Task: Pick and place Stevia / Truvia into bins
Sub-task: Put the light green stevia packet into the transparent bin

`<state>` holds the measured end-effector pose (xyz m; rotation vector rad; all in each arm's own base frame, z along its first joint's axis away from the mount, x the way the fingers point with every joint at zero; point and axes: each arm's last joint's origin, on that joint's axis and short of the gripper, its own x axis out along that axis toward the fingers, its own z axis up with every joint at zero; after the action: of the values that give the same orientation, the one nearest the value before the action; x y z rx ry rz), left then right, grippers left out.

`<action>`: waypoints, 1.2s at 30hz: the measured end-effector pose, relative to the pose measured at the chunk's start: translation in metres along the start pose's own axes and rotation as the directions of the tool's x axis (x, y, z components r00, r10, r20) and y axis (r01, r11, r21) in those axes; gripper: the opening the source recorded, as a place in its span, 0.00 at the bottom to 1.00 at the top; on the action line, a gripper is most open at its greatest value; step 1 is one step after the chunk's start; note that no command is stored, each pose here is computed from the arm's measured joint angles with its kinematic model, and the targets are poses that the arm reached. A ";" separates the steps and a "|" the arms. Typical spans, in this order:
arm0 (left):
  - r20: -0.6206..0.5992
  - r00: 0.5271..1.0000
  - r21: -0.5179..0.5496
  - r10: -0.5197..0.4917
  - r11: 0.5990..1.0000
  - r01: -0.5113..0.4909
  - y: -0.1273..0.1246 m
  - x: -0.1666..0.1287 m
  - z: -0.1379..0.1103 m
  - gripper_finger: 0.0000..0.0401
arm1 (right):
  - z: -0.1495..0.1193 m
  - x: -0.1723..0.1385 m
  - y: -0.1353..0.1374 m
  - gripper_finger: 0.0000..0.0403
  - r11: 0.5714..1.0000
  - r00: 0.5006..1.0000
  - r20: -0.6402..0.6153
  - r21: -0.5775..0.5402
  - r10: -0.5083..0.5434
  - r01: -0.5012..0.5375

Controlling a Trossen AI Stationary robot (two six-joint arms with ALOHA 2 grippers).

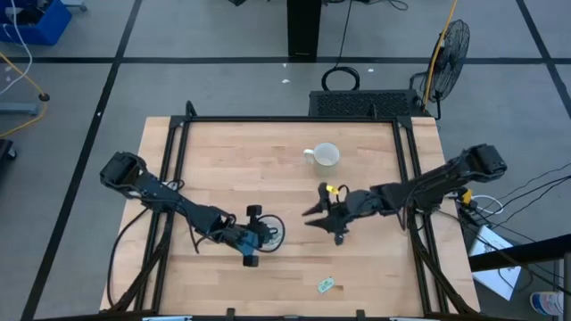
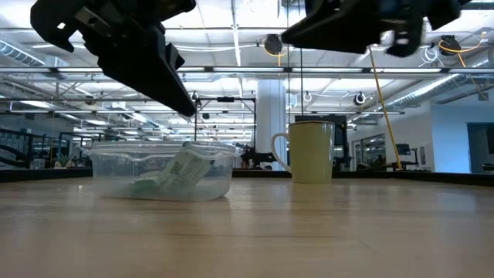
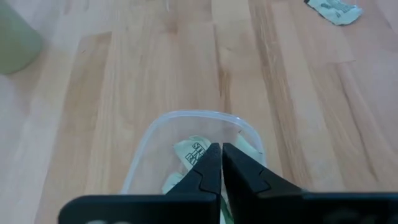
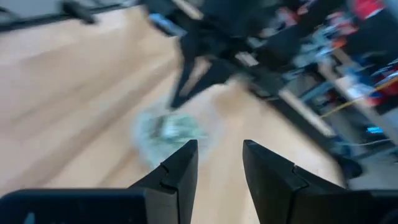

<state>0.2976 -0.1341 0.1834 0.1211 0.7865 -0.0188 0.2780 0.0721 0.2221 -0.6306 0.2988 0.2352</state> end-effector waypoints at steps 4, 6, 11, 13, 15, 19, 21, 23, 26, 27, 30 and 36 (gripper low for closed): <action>0.002 1.000 0.003 0.002 1.000 -0.002 0.001 0.000 0.000 0.07 | 0.004 -0.008 0.021 0.30 0.960 0.967 0.036 0.118 0.252 -0.254; 0.003 1.000 0.003 0.016 1.000 -0.016 0.003 0.001 0.001 0.07 | 0.008 -0.010 0.032 0.30 0.882 0.909 0.103 0.220 0.404 -0.417; 0.018 0.997 -0.009 0.070 0.997 -0.070 0.007 0.002 0.002 0.08 | 0.013 -0.009 0.067 0.30 0.720 0.791 0.136 0.344 0.597 -0.603; 0.029 0.997 -0.017 0.072 0.997 -0.071 0.008 0.002 0.004 0.08 | 0.011 -0.004 0.078 0.30 0.688 0.773 0.129 0.381 0.622 -0.618; 0.039 0.997 -0.028 0.070 0.997 -0.069 0.008 0.002 0.005 0.08 | 0.009 0.001 0.085 0.30 0.696 0.776 0.118 0.374 0.620 -0.613; 0.055 0.996 -0.035 0.067 0.997 -0.065 0.007 0.002 0.006 0.08 | 0.006 0.013 0.100 0.30 0.775 0.827 0.086 0.308 0.556 -0.552; 0.053 0.996 -0.035 0.065 0.997 -0.063 0.007 0.002 0.006 0.08 | 0.003 0.019 0.106 0.30 0.773 0.825 0.090 0.307 0.558 -0.556; 0.053 0.997 -0.036 0.058 0.998 -0.056 0.007 0.002 0.006 0.08 | -0.002 0.024 0.112 0.30 0.767 0.825 0.069 0.332 0.560 -0.549; 0.052 0.997 -0.049 0.057 0.997 -0.054 0.007 0.002 0.006 0.08 | -0.011 0.033 0.127 0.30 0.777 0.841 0.030 0.366 0.539 -0.511; 0.052 0.997 -0.055 0.057 0.997 -0.054 0.007 0.002 0.006 0.08 | -0.015 0.036 0.132 0.30 0.780 0.843 0.017 0.372 0.537 -0.504; 0.052 0.997 -0.063 0.056 0.997 -0.053 0.007 0.002 0.006 0.08 | -0.024 0.045 0.144 0.30 0.770 0.847 0.010 0.410 0.532 -0.489; 0.051 0.997 -0.063 0.056 0.997 -0.053 0.007 0.002 0.006 0.08 | -0.020 0.048 0.152 0.30 0.697 0.826 0.087 0.492 0.558 -0.522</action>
<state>0.3035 -0.1279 0.1869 0.0831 0.7297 0.0534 0.2719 0.1847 0.1077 -0.0116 0.5933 0.6858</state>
